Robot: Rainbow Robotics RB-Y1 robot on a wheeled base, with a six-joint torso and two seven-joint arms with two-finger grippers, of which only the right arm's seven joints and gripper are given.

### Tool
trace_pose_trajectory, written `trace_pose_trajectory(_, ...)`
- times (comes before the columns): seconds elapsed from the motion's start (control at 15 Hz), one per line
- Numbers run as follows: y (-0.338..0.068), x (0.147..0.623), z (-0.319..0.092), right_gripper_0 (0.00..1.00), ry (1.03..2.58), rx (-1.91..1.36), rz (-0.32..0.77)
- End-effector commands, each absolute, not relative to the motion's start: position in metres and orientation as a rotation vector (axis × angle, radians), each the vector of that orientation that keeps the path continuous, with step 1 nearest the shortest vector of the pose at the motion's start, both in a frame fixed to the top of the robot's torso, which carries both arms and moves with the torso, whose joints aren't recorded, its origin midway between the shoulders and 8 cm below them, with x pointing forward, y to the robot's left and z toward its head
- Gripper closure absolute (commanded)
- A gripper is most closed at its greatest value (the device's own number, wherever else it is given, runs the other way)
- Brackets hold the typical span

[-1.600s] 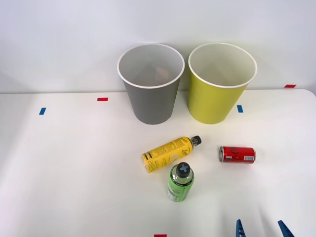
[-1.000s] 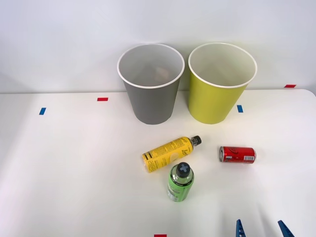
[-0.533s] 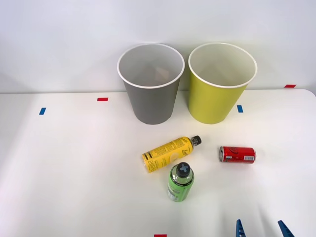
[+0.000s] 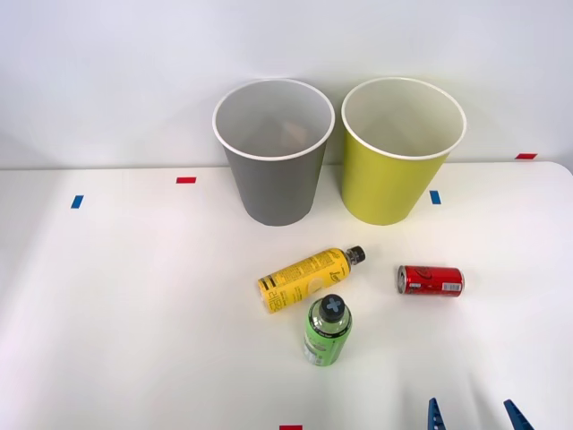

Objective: Put cans in the gray bin, plastic bottles in the light green bin

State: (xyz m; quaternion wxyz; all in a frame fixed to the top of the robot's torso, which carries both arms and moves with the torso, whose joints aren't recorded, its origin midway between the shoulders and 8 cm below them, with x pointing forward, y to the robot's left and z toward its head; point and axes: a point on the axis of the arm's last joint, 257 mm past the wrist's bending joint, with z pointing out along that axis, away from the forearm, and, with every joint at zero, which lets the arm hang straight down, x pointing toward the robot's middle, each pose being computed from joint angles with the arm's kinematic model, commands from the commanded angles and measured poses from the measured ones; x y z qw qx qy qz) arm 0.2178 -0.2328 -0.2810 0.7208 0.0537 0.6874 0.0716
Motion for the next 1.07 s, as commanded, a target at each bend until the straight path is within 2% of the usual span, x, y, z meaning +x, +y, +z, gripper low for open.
trace_pose_trajectory(0.07,-0.233,0.218,-0.281,0.0,1.519,0.119,0.158)
trace_pose_trajectory(0.8,-0.233,0.218,-0.281,0.0,1.519,0.119,0.158)
trace_pose_trajectory(0.87,-0.233,0.221,-0.297,0.0,1.55,0.132,0.155)
trace_pose_trajectory(1.07,-0.235,0.233,-0.291,0.0,1.508,0.104,0.136)
